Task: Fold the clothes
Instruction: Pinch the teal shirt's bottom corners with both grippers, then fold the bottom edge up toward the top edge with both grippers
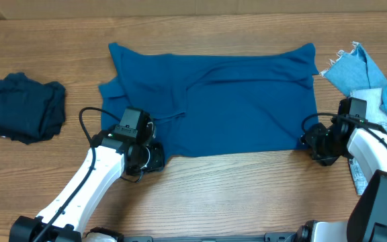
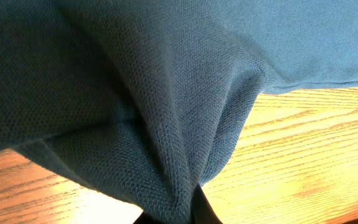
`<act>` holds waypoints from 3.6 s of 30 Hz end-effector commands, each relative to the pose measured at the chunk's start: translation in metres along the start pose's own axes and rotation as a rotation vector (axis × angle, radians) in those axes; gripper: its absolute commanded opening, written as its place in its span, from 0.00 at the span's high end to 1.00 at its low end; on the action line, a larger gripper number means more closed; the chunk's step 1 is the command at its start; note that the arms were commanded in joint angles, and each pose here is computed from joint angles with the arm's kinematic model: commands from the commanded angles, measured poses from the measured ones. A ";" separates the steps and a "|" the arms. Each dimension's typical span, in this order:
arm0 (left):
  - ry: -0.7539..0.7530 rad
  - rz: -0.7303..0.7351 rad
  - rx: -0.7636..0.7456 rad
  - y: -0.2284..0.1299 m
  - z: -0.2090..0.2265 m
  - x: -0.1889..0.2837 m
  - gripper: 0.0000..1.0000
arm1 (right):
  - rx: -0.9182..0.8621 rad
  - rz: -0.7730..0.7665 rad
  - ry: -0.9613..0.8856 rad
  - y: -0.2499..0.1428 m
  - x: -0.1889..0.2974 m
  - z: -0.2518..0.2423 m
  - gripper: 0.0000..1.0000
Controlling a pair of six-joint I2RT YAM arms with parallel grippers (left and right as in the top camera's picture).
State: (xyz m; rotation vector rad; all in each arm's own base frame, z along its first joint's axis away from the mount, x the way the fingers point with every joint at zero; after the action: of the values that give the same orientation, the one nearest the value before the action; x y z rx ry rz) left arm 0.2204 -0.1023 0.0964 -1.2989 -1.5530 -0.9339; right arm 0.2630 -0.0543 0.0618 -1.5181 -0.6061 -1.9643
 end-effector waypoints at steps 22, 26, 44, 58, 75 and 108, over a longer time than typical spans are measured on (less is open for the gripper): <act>0.181 -0.166 -0.116 0.022 -0.010 0.086 0.96 | 0.066 -0.162 0.020 -0.024 0.075 -0.005 0.96; 0.186 -0.210 -0.179 0.029 -0.012 0.091 0.93 | 0.078 -0.217 0.051 -0.017 0.086 0.002 0.96; 0.125 -0.380 -0.294 0.062 -0.028 0.100 0.84 | 0.197 0.042 0.104 -0.002 0.079 0.034 0.96; 0.108 -0.421 -0.284 0.070 -0.029 0.103 0.86 | 0.199 0.022 0.109 0.002 0.080 0.036 0.96; -0.049 -0.506 -0.277 0.147 -0.020 0.072 0.91 | 0.130 -0.074 0.238 0.048 0.048 0.064 0.96; 0.099 -0.133 -0.115 0.134 0.024 0.086 0.33 | 0.272 -0.238 0.294 0.080 0.110 0.088 0.30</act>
State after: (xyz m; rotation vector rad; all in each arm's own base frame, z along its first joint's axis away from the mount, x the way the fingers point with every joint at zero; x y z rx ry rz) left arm 0.3588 -0.0272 0.1939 -1.1583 -1.6032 -1.2368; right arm 0.3616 -0.0753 0.1603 -1.0800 -0.8438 -2.1010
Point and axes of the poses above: each gripper's point midway between its finger pads, its own x axis back along the fingers, its own z axis along the line the jaws close on, y = z × x, the point moved 5 cm from there along x, back along the fingers, and after that the axes turned 1 degree about x, right-handed, at the moved point
